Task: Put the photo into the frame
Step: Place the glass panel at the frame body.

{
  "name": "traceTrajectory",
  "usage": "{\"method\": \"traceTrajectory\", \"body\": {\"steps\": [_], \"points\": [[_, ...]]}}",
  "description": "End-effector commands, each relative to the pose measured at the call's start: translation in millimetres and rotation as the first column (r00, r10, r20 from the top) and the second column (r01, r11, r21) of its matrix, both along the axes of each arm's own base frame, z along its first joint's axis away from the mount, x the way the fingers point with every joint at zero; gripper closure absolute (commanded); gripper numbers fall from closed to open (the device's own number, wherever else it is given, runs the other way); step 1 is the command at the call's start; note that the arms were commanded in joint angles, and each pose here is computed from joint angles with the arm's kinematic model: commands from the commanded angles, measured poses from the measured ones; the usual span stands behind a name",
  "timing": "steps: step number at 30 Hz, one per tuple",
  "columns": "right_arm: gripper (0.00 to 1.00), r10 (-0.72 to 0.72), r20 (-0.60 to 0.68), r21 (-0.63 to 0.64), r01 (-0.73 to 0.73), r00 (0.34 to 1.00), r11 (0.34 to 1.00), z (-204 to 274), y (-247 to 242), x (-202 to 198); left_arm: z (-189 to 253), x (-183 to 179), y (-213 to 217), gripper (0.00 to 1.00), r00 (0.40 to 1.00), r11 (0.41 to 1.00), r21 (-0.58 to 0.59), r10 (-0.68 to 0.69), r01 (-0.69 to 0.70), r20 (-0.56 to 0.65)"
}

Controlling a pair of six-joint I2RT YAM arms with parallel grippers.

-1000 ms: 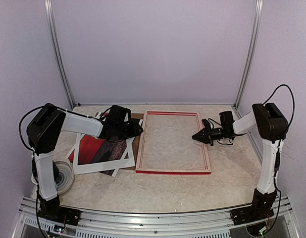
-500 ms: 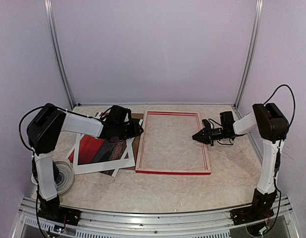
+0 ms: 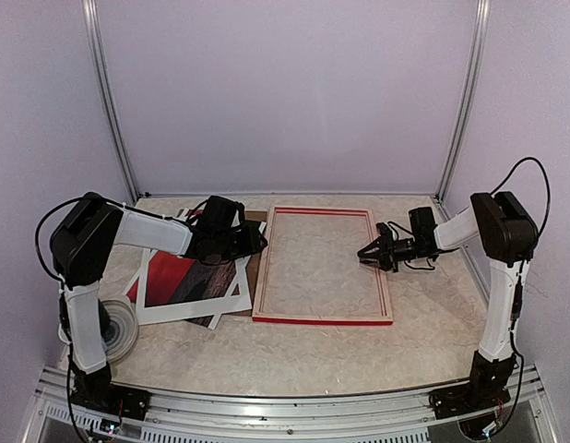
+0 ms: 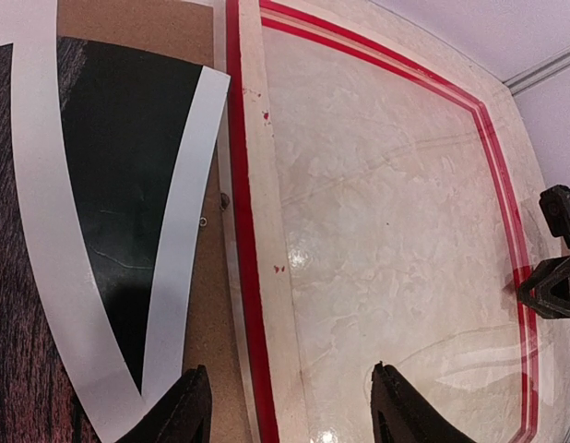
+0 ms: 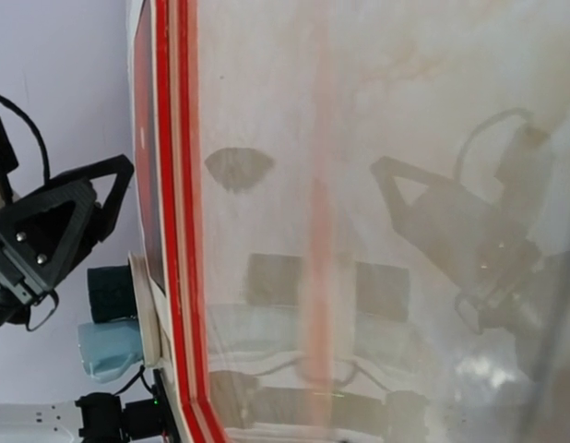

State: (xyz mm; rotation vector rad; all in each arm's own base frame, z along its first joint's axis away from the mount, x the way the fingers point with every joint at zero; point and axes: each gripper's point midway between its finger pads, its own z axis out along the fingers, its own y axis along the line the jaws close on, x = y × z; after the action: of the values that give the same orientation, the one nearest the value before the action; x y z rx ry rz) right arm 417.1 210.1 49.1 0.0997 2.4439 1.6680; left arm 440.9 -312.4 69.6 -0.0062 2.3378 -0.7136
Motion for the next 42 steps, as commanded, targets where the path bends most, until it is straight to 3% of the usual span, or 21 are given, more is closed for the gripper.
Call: {"method": "traceTrajectory", "body": {"steps": [1,21,42], "points": [[0.75,0.01,0.05,-0.019,-0.009,0.999,1.0,19.8,3.0,5.0,-3.3,-0.6,-2.7,0.41,1.0,1.0,0.005,-0.002,0.002,-0.006],[0.67,-0.019,0.033,-0.209,0.026,0.999,0.977,22.8,-14.1,3.6,-3.5,-0.5,-0.2,0.41,1.0,1.0,0.005,0.003,-0.003,-0.006],[0.61,-0.089,0.063,-0.496,0.109,0.994,0.861,19.2,-54.2,4.6,-3.1,-0.8,-1.0,0.41,1.0,1.0,0.001,0.004,-0.004,-0.004]]}}
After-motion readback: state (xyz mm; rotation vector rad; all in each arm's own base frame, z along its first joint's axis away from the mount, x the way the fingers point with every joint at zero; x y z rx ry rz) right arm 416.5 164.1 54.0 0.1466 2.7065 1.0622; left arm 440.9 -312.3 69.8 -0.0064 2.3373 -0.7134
